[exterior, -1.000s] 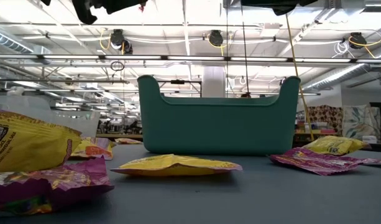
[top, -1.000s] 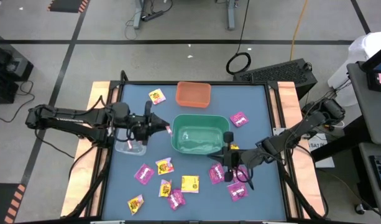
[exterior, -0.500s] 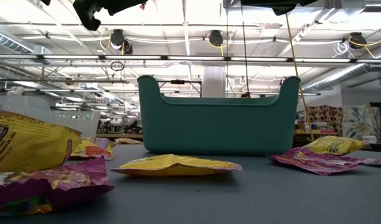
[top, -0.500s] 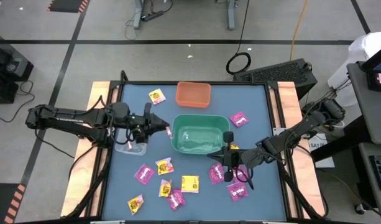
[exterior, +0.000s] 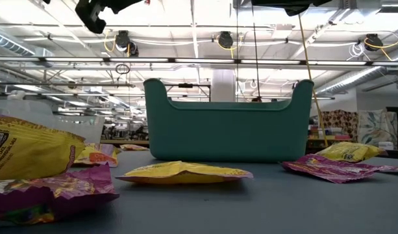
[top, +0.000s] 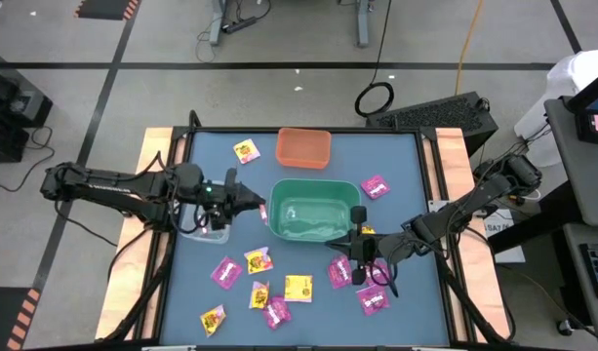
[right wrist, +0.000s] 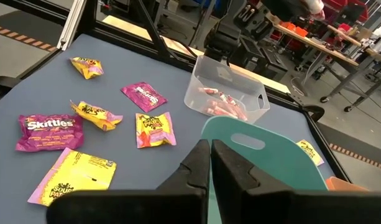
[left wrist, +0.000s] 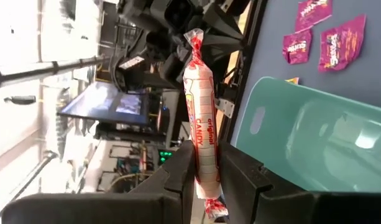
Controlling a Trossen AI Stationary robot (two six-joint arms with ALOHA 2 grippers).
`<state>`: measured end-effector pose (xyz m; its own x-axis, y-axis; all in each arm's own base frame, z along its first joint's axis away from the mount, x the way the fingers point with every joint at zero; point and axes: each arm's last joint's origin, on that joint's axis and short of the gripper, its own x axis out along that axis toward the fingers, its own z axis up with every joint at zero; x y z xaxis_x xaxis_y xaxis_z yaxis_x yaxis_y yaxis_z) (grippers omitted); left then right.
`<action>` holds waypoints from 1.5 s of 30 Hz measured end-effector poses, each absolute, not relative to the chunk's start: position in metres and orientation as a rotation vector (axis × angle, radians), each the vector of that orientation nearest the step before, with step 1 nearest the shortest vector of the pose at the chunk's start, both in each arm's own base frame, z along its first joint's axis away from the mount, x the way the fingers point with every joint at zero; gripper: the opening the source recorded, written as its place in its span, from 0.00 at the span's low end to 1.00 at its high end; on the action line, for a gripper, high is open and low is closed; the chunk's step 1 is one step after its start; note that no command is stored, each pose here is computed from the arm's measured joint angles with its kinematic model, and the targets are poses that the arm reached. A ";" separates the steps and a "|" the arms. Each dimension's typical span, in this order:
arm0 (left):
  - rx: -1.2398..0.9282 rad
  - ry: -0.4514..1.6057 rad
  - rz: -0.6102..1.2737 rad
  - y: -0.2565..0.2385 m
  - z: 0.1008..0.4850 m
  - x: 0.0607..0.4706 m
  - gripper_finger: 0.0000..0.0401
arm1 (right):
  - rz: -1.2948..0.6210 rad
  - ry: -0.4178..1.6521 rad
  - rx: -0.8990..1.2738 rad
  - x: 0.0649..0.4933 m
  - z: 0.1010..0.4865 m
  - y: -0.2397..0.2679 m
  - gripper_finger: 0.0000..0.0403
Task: Sort candy
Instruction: Put the orange candy into the transparent bin
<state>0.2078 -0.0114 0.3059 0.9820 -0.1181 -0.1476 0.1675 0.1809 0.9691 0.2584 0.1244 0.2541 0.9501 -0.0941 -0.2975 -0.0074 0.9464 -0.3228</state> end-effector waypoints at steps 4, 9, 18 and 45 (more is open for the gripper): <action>1.388 0.036 -0.208 -0.013 0.306 0.208 0.18 | -0.045 0.316 -0.328 0.258 0.254 0.124 0.02; 1.240 0.044 -0.201 -0.014 0.306 0.208 0.18 | -0.046 0.316 -0.335 0.258 0.254 0.124 0.02; 0.590 0.110 -0.162 -0.013 0.306 0.208 0.18 | -0.046 0.316 -0.335 0.258 0.254 0.124 0.02; -0.314 0.401 0.024 -0.010 0.283 0.200 0.18 | -0.051 0.320 -0.305 0.259 0.252 0.125 0.02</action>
